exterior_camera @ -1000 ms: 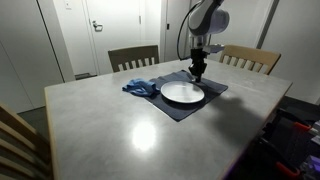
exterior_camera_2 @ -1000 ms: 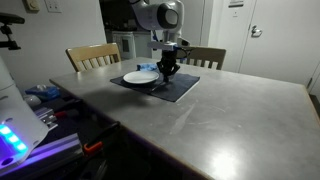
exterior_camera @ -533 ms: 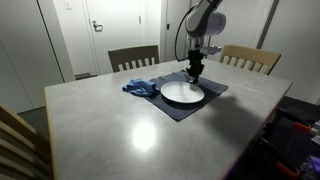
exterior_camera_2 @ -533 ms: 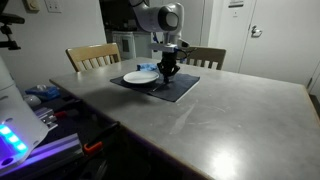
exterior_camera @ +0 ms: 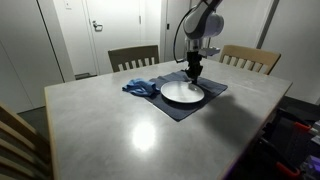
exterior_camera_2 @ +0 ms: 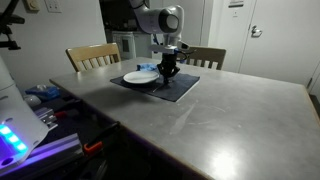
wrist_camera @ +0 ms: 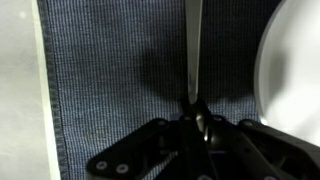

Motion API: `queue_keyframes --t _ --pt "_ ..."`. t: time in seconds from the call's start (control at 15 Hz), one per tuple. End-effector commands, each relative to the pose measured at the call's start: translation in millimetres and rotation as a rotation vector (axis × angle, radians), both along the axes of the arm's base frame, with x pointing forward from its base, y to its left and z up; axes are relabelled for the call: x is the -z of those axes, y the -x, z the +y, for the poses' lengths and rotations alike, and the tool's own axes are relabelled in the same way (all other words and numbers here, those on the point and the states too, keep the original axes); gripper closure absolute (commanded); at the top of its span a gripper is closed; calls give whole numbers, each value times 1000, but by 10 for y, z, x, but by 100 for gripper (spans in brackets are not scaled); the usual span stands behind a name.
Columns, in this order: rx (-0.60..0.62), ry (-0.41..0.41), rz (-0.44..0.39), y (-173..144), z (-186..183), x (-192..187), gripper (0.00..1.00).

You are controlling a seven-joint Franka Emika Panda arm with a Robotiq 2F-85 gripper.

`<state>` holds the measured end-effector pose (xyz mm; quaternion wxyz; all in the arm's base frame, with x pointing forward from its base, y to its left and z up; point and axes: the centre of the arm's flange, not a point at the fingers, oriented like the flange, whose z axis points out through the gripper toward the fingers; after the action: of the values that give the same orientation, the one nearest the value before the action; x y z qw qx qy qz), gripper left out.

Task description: Remove the fork from the white plate and place it on the placemat

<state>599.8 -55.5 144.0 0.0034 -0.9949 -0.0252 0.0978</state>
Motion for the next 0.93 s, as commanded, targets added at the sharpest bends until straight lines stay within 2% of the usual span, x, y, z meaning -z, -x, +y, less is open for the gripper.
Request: queue_keyframes --t 0.0,0.07,0.2,0.6,0.73,0.87 --pt "-5 -25 10 -45 13 83 64" --pt "-5 -23 11 -24 16 75 62" --pt "-8 -10 17 40 30 36 49" --pt "6 40 39 317 12 -113 5" --pt "14 48 48 382 -1 -152 0" --pt "19 46 47 440 -10 -203 0"
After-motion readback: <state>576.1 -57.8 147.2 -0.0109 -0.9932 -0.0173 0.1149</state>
